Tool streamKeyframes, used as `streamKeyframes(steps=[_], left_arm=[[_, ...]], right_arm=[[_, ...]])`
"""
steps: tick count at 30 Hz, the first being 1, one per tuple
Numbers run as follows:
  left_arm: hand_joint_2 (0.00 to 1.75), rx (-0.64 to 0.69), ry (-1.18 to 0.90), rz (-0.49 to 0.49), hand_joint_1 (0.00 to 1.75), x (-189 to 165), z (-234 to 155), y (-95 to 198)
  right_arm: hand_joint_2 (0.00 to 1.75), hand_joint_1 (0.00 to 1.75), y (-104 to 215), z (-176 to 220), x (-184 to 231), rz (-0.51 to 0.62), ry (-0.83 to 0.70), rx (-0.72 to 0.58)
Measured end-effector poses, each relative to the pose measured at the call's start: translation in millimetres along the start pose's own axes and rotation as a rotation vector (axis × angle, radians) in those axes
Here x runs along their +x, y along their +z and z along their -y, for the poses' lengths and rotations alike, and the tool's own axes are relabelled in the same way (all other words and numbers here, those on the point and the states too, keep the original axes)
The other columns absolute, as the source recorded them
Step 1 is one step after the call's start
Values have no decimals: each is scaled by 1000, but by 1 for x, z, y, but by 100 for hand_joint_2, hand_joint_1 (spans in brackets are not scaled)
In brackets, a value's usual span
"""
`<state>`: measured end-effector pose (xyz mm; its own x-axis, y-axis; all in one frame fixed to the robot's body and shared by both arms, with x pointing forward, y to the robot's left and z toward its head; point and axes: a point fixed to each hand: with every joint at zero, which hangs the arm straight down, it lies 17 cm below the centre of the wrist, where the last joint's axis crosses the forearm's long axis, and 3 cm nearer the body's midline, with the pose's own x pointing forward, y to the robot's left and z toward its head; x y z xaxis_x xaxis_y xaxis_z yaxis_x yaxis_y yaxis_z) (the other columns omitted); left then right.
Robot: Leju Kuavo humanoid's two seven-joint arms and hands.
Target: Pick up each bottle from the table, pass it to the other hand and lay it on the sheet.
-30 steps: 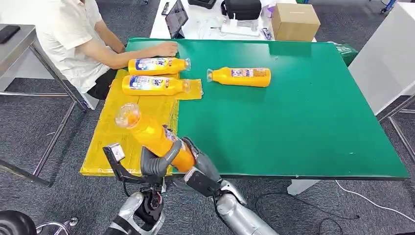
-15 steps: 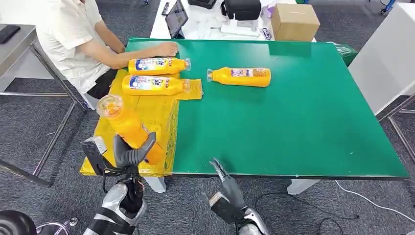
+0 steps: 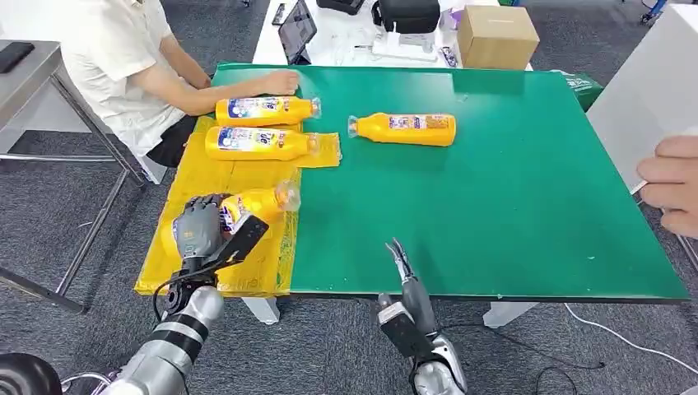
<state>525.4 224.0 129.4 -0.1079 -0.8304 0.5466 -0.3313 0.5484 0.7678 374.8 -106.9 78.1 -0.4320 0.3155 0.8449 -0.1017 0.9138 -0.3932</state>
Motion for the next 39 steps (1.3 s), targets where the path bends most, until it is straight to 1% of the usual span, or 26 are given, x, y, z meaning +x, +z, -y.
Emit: streamKeyframes(steps=[2,4,5,6,7,8,11,13,16,21,24,27,30,32,33,34,36,37,39], left_arm=[[175,-21,-16,-13,175,-5,5,-1],[175,-97,-41,-49,175,-13,20,-2],[175,-141,-53,-68,134,-17,29,-2],[175,-179,-66,-80,91,-20,36,-4],[175,-200,-72,-90,17,-20,39,-7],[175,-216,-78,-95,0,-21,41,-11],[175,-307,-93,-108,0,-23,57,-12],[175,-374,-109,-114,0,-27,70,-4],[175,-461,-108,-87,0,-21,85,0],[175,-608,-75,-2,0,-3,105,10],[175,-675,44,74,0,20,114,19],[175,-716,213,148,0,46,117,34],[175,-657,343,192,0,68,110,44],[175,-640,372,207,0,77,109,51],[175,-606,394,212,0,81,104,50],[175,-541,431,214,0,86,95,48],[175,-329,515,218,0,103,61,38],[175,-255,539,228,0,114,48,39],[175,-186,564,270,0,138,31,45]], right_arm=[[0,0,-2,2,2,3,-4,-7],[0,0,-3,1,5,14,-7,3],[0,0,-5,-1,8,23,-12,11],[0,0,-6,-3,13,34,-17,20],[0,0,-8,-5,17,45,-22,25],[0,0,-10,-6,20,53,-27,28],[0,0,-14,-7,29,73,-43,31],[0,0,-15,-6,30,76,-48,26],[0,0,-16,-3,29,65,-69,6],[0,0,-19,10,28,53,-96,-51],[0,0,-18,13,26,48,-99,-63],[0,0,-18,17,24,42,-98,-82],[0,0,-16,22,23,38,-89,-103],[0,0,-15,22,23,39,-85,-99],[0,0,-15,22,23,40,-80,-102],[0,0,-14,23,22,39,-71,-109],[0,0,-10,28,20,31,-51,-130],[0,0,-8,29,19,29,-47,-136],[0,0,-5,31,19,26,-42,-143]])
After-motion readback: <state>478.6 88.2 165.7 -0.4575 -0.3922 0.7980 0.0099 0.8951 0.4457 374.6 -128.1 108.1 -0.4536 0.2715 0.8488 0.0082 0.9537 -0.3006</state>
